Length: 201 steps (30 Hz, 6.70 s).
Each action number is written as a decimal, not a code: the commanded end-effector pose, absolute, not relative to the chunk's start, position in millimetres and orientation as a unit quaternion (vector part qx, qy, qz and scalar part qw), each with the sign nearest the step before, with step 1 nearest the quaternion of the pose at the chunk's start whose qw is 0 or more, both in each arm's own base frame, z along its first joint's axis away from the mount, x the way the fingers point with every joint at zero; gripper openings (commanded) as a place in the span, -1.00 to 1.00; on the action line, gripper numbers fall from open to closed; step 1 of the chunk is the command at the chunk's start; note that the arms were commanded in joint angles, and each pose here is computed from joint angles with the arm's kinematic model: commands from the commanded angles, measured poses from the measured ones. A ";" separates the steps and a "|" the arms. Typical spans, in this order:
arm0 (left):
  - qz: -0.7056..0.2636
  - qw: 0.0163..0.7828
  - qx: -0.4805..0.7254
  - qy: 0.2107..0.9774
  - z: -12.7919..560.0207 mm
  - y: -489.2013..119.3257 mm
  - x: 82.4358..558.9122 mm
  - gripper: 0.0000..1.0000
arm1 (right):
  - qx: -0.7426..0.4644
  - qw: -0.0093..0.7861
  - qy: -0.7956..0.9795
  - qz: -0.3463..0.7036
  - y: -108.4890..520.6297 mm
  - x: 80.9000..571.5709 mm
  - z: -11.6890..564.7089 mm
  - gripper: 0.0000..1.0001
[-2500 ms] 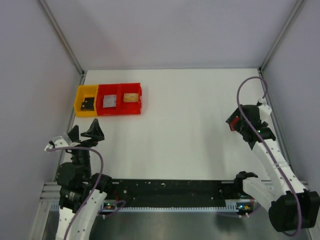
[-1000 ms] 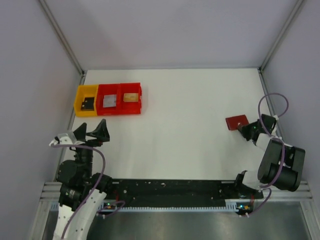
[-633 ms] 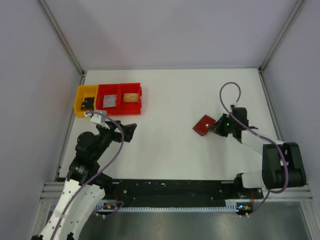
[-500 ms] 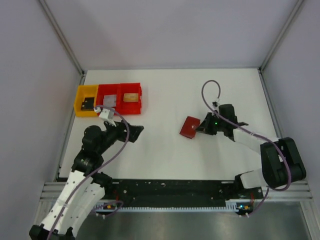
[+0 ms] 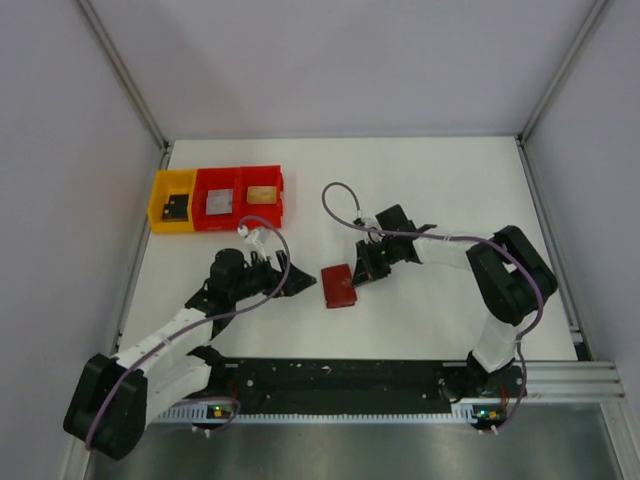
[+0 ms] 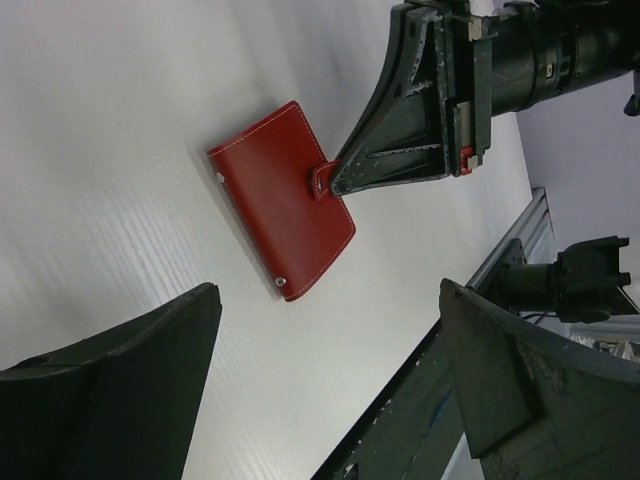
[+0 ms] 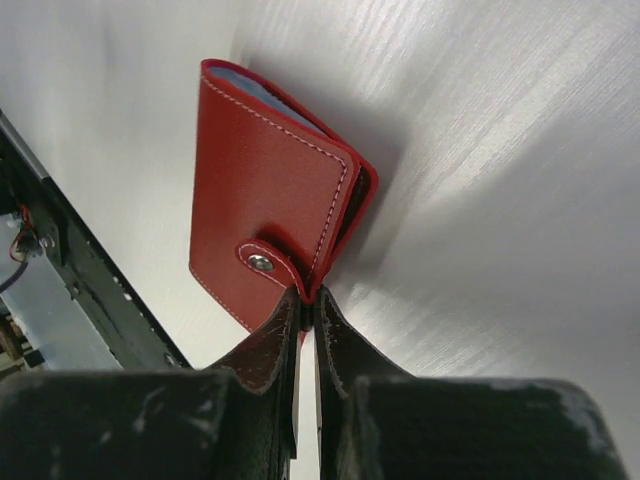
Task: Take the credit cards out of the card holder
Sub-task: Move the card holder to the center of the board, then open the card holder at the center of the board.
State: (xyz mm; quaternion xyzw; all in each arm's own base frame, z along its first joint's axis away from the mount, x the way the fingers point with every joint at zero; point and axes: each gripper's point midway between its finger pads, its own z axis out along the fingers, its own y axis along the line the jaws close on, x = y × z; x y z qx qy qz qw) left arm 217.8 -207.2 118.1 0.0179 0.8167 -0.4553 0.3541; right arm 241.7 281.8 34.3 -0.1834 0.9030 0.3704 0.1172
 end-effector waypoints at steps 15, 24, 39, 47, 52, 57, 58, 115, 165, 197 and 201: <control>-0.451 0.288 -0.092 0.840 73.5 -250.5 235.6 0.59 | -0.185 0.268 0.939 0.115 262.6 268.1 82.0 -0.17; -0.443 0.267 -0.098 0.850 57.6 -263.4 234.9 0.44 | -0.195 0.267 0.935 0.125 301.1 264.1 76.6 -0.36; -0.418 0.243 -0.100 0.870 31.8 -268.4 230.3 0.33 | -0.198 0.213 0.949 0.117 310.4 245.1 35.6 -0.24; -0.409 0.231 -0.097 0.878 21.0 -273.7 229.3 0.10 | -0.199 0.212 0.952 0.100 306.0 245.3 27.5 -0.23; -0.402 0.231 -0.100 0.880 17.1 -272.7 228.9 -0.34 | -0.199 0.219 0.951 0.092 303.0 248.0 28.6 -0.34; -0.396 0.230 -0.104 0.883 14.4 -271.6 229.0 -1.00 | -0.201 0.226 0.948 0.093 303.0 249.4 34.6 -0.55; -0.395 0.229 -0.104 0.884 13.6 -271.3 228.2 -1.00 | -0.202 0.229 0.948 0.096 303.9 250.2 36.9 -0.59; -0.373 0.262 -0.149 0.877 21.1 -251.4 230.5 -1.00 | -0.208 0.313 0.923 -0.081 259.2 264.6 39.8 -0.58; -0.361 0.286 -0.136 0.877 32.0 -257.6 249.5 -1.00 | -0.104 0.324 0.939 0.047 255.0 276.5 48.8 -0.26; -0.077 0.346 0.080 0.932 67.6 -281.6 263.8 0.96 | -0.050 0.321 0.889 0.322 256.2 284.1 58.5 -1.00; -0.038 0.348 0.097 0.931 63.5 -282.0 261.2 0.96 | -0.048 0.321 0.889 0.323 254.7 283.4 57.1 -1.00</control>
